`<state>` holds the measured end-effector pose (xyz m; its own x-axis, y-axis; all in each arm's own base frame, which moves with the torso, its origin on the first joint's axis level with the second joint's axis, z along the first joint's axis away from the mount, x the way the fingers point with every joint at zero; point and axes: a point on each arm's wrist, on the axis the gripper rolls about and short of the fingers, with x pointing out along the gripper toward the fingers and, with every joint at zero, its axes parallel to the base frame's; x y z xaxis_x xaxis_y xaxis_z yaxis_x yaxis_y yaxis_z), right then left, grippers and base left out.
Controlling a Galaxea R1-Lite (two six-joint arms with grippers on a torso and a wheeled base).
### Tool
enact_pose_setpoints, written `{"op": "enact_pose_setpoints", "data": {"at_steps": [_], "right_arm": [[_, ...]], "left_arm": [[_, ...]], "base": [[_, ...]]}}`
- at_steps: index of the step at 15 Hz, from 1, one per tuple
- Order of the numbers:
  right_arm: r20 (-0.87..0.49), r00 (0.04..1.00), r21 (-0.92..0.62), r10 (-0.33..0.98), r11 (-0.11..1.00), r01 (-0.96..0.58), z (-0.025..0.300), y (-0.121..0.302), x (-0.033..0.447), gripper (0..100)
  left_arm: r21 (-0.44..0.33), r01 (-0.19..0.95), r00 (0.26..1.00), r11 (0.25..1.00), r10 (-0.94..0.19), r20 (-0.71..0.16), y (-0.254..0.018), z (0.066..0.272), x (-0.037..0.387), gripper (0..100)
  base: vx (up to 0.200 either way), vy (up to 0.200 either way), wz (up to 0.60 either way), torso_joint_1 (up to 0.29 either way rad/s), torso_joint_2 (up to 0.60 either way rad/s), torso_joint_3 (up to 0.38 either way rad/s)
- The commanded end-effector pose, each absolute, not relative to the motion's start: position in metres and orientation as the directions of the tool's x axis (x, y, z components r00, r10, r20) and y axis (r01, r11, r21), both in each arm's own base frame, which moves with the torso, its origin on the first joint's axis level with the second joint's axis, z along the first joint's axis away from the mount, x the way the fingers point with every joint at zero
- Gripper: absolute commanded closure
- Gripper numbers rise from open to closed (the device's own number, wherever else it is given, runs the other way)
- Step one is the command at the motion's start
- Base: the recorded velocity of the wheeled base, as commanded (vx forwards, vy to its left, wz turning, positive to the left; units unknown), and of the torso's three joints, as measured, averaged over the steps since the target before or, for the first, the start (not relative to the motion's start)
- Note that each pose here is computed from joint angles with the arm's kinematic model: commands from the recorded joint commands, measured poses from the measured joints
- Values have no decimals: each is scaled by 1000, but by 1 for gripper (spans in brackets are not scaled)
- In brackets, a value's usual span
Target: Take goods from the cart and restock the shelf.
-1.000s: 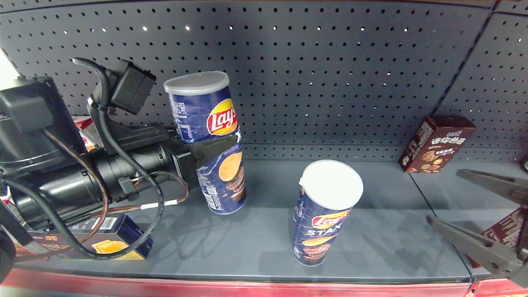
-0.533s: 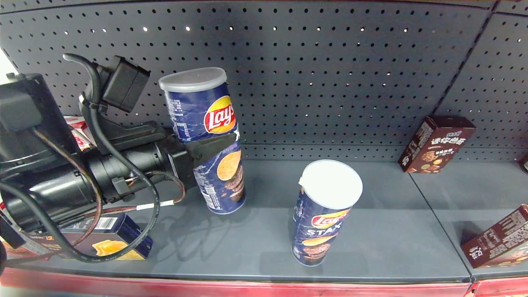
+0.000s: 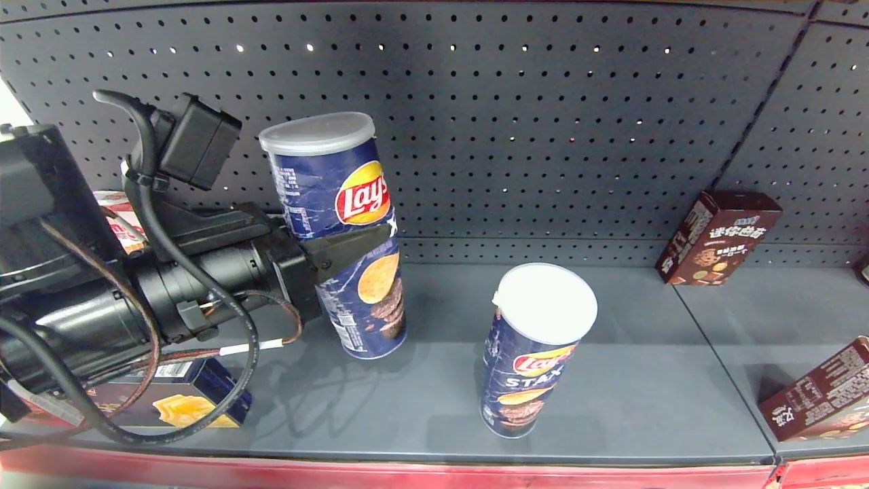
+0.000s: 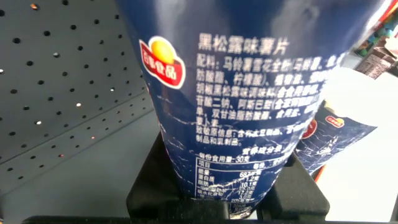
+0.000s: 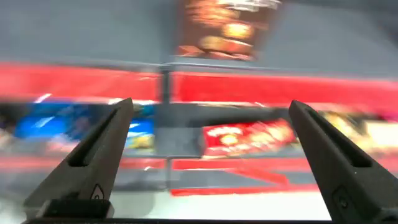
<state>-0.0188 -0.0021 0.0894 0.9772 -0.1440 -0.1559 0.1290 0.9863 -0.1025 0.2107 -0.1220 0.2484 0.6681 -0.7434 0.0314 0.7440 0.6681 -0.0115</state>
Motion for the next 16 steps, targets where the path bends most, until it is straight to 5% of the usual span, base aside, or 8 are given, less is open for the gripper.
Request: {"op": "enact_pose_setpoints", "data": {"at_steps": [1,5,8,16], "right_arm": [[-125,970,-77,-208,977,199,86,-1,-20,0],[-31,981,-57,-192,980,190,84,-1,-16,0],[-20,1000,-46,-18,999,17,76,0,-21,0],[-8,997,-7,-81,997,81,75,-1,-23,0]], "left_arm": [[-12,745,667,667,-745,32,-122,248,209,100],[-11,749,662,662,-749,29,-121,247,205,100],[3,751,660,660,-751,29,-119,246,201,100],[49,779,625,625,-781,27,-123,249,199,100]], "base": [[0,0,0,0,0,0],[0,0,0,0,0,0],[0,0,0,0,0,0],[0,0,0,0,0,0]]}}
